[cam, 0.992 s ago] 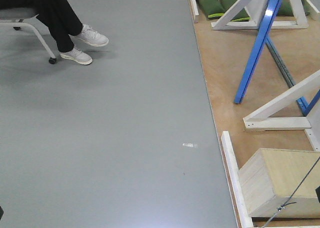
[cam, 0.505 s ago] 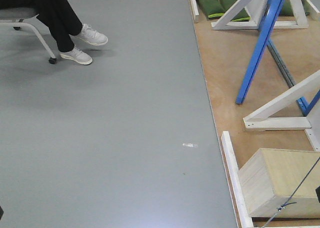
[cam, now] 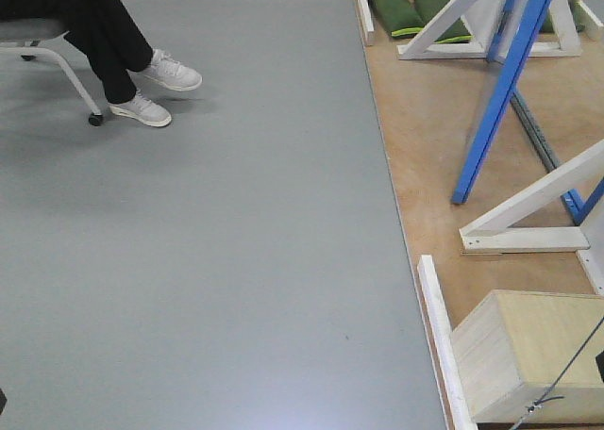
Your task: Move to blue door and open it
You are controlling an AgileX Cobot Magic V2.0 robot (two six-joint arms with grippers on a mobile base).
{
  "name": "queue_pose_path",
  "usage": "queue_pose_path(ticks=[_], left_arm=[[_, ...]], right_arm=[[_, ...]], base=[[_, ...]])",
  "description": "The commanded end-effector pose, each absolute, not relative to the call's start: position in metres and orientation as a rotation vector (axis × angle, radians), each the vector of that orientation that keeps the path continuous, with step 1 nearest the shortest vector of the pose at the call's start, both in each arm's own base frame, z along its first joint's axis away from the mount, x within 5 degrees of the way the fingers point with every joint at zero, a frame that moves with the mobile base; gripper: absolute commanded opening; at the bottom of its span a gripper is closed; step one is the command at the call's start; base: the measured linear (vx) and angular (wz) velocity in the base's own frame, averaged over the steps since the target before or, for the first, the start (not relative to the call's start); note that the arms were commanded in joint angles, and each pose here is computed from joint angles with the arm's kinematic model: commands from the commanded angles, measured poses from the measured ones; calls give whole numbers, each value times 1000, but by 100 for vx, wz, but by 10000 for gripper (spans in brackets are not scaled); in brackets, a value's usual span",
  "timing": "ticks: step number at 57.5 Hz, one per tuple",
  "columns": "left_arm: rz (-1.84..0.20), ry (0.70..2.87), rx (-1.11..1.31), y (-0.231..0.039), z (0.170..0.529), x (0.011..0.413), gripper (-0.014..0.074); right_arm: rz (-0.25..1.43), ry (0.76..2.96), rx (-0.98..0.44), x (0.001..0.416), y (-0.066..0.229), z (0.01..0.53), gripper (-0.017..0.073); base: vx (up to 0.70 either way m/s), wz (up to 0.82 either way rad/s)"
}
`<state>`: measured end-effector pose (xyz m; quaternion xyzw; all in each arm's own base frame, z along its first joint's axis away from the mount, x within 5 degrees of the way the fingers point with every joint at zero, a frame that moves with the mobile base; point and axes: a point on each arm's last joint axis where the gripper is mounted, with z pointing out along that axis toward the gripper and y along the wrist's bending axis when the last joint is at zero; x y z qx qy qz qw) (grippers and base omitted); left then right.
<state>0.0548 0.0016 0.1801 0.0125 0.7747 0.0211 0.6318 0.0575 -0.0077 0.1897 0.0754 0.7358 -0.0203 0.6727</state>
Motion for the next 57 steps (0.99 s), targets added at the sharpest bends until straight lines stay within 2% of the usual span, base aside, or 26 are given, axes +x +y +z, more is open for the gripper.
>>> queue_pose_path(ticks=[1, 34, 57], left_arm=[[33, 1649, 29, 1, 197, 54, 73], [33, 1649, 29, 1, 197, 54, 73], [33, 1649, 29, 1, 197, 54, 73]], right_arm=[[-52, 1591, 158, 59, -8, 196, 12], [-52, 1591, 158, 59, -8, 196, 12], [-52, 1591, 158, 59, -8, 196, 12]], base=[[17, -4], [29, -7], [35, 15]])
